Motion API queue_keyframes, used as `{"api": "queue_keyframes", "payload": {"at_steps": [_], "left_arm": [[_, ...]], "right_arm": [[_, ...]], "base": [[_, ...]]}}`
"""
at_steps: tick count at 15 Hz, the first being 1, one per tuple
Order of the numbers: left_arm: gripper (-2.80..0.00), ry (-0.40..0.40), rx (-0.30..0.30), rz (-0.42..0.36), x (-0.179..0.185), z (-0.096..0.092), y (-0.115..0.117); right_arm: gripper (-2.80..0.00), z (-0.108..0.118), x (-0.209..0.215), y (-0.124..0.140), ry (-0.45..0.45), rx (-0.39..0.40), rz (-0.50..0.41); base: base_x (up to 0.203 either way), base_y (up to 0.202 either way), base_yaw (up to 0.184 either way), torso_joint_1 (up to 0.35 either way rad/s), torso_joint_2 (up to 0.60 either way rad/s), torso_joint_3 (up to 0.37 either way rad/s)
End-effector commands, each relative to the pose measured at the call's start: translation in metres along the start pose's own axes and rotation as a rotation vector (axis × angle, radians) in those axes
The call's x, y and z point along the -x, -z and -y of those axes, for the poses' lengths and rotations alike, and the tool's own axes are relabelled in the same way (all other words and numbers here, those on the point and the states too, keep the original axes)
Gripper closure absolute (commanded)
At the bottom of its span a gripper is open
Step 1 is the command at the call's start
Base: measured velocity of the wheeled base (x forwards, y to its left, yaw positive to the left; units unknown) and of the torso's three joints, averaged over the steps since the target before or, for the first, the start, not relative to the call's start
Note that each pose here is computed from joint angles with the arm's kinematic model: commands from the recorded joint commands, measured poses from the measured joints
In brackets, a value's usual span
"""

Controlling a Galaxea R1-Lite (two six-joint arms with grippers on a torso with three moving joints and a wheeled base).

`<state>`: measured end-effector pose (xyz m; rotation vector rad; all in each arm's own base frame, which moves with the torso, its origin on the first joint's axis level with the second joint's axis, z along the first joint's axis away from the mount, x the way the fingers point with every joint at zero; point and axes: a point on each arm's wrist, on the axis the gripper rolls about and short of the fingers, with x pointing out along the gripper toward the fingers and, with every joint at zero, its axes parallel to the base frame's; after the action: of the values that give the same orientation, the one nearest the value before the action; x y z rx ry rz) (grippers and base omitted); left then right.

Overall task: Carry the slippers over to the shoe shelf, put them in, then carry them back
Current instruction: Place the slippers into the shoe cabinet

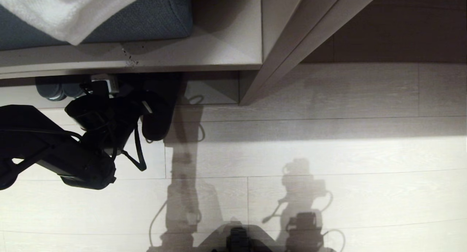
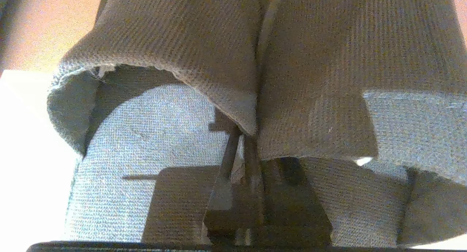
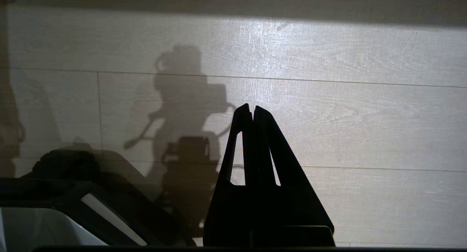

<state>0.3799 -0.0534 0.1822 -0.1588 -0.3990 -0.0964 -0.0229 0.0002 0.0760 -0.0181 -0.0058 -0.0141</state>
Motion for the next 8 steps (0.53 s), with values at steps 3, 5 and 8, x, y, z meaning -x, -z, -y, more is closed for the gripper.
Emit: {"api": "queue_keyframes", "payload": {"at_steps": [3,5,8], "left_arm": [[-2.80,0.002,-0.001,0.010,0.0006,0.0004,-0.0020],[-2.80,0.003,-0.001,0.011,0.0003,0.0004,-0.0023],[-2.80,0.002,-0.003,0.010,0.0008,0.0004,-0.0024]], "right_arm": [[0.00,-0.0002,-0.0002,0.0119,0.000,0.000,0.000],[0.00,-0.0002,-0.0002,0.0119,0.000,0.000,0.000],[0.00,-0.0002,-0.0002,0.0119,0.000,0.000,0.000]], "base": [[0.000,0.000,0.000,0.000,0.00,0.000],[0.000,0.000,0.000,0.000,0.00,0.000],[0.000,0.000,0.000,0.000,0.00,0.000]]}}
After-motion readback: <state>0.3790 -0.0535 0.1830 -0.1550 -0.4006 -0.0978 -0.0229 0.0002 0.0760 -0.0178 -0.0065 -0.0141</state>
